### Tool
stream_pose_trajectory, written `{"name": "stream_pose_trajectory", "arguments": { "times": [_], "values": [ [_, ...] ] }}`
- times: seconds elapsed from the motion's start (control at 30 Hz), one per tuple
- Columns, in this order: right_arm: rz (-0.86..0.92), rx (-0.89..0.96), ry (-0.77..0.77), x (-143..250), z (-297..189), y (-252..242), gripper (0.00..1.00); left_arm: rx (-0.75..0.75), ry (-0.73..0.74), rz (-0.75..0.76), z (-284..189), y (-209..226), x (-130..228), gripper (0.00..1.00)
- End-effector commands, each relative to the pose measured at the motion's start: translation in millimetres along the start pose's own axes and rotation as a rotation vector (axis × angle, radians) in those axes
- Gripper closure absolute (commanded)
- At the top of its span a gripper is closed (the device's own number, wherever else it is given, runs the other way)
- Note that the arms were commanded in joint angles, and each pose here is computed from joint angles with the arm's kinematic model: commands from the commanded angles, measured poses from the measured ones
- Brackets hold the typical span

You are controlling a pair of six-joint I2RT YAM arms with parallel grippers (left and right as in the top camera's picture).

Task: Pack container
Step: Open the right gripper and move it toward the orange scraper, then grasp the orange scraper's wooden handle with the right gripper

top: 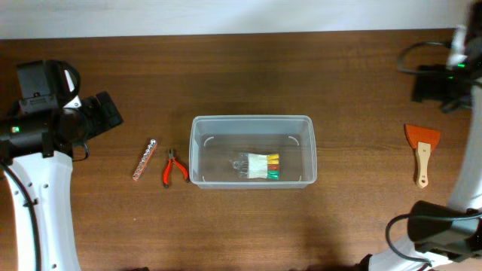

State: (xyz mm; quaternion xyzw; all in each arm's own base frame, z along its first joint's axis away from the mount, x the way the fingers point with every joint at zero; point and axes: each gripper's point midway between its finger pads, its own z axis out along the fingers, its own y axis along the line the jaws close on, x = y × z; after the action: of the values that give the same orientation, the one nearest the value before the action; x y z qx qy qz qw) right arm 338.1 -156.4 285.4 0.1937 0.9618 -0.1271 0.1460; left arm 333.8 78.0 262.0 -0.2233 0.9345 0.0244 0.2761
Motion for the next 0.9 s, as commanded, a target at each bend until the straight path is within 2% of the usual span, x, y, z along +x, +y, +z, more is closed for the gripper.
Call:
{"name": "stream_pose_trajectory", "arguments": {
  "times": [0.0, 0.23, 0.4, 0.47, 0.87],
  "values": [
    [0.068, 0.009, 0.077, 8.4, 31.6, -26.9, 0.01, -0.012, 0.006, -0.008, 3.3, 2.7, 1.2, 0.01],
    [0.096, 0.031, 0.173, 33.7, 114.2, -56.2, 0.01, -0.012, 0.007, -0.008, 3.3, 2.8, 1.5, 0.01],
    [-0.035, -0.128, 0.181, 56.0, 174.6, -25.2, 0.01, -0.011, 0.006, -0.008, 3.3, 2.5, 1.3, 0.01],
    [-0.060, -0.137, 0.178, 65.0, 193.8, -19.5, 0.01, -0.012, 0.007, -0.008, 3.3, 2.6, 1.4, 0.01],
    [-0.036, -0.128, 0.164, 81.9, 233.1, -25.3, 0.01, -0.012, 0.007, -0.008, 3.3, 2.6, 1.4, 0.01]
  ]
}}
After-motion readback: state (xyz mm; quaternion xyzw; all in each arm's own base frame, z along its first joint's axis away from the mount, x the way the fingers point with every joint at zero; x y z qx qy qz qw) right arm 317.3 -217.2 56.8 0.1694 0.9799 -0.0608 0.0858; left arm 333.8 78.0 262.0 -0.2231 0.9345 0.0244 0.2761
